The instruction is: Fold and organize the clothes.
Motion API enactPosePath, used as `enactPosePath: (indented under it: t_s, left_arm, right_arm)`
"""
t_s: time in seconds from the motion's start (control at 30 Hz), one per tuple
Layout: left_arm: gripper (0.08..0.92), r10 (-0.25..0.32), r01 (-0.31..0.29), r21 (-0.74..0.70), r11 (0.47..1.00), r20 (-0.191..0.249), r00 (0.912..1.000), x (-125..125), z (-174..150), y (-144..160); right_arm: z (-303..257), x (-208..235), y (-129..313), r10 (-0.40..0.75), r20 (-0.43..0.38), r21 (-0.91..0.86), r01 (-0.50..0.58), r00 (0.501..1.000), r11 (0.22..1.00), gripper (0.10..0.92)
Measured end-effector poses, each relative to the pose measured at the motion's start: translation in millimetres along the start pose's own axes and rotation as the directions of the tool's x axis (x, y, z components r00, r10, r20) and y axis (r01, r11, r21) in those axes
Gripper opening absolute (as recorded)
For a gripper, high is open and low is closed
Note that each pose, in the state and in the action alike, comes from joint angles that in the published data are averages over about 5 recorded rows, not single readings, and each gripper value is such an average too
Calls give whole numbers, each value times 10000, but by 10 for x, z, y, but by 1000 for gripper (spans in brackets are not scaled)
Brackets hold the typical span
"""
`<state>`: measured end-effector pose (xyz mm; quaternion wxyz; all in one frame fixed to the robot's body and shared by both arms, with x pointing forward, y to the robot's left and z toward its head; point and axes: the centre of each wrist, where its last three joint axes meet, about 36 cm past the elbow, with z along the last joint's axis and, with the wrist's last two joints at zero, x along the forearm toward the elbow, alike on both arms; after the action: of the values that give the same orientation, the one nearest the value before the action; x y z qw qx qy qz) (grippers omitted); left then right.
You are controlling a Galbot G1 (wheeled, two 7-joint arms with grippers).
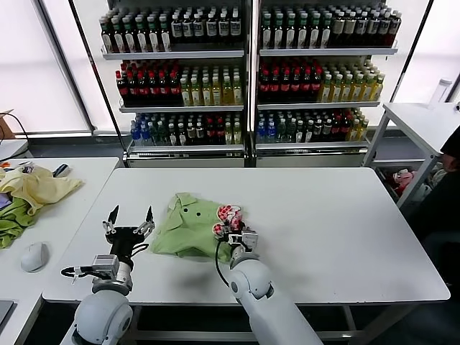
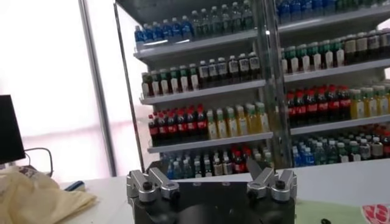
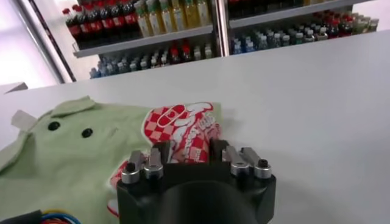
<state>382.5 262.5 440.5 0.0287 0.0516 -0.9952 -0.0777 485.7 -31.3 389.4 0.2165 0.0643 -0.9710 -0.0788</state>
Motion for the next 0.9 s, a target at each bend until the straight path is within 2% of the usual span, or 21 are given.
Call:
enactPosePath:
  t_s: [0.27, 0.43, 0.63, 0.9]
  left_arm:
    - [823, -117, 117, -56, 9999, -3, 9999, 14, 6, 82]
    - [823, -96, 97, -94, 9999, 47, 9999, 18, -7, 100]
    - [823, 52, -51, -110, 9999, 94, 9999, 30, -22, 86]
    - [823, 282, -281, -107, 9995, 97, 9996, 44, -19, 40]
  right_arm:
    - [-30, -114, -44, 119, -129, 302, -115, 9998, 9995, 255]
    - [-122, -186, -218, 171, -64, 829, -165, 9998, 9964, 160]
    - [-299, -288, -683, 239, 141, 1792, -260, 9996, 9835, 140]
    - [-601, -363, -1530, 326, 466, 3185, -458, 9984, 9468, 140]
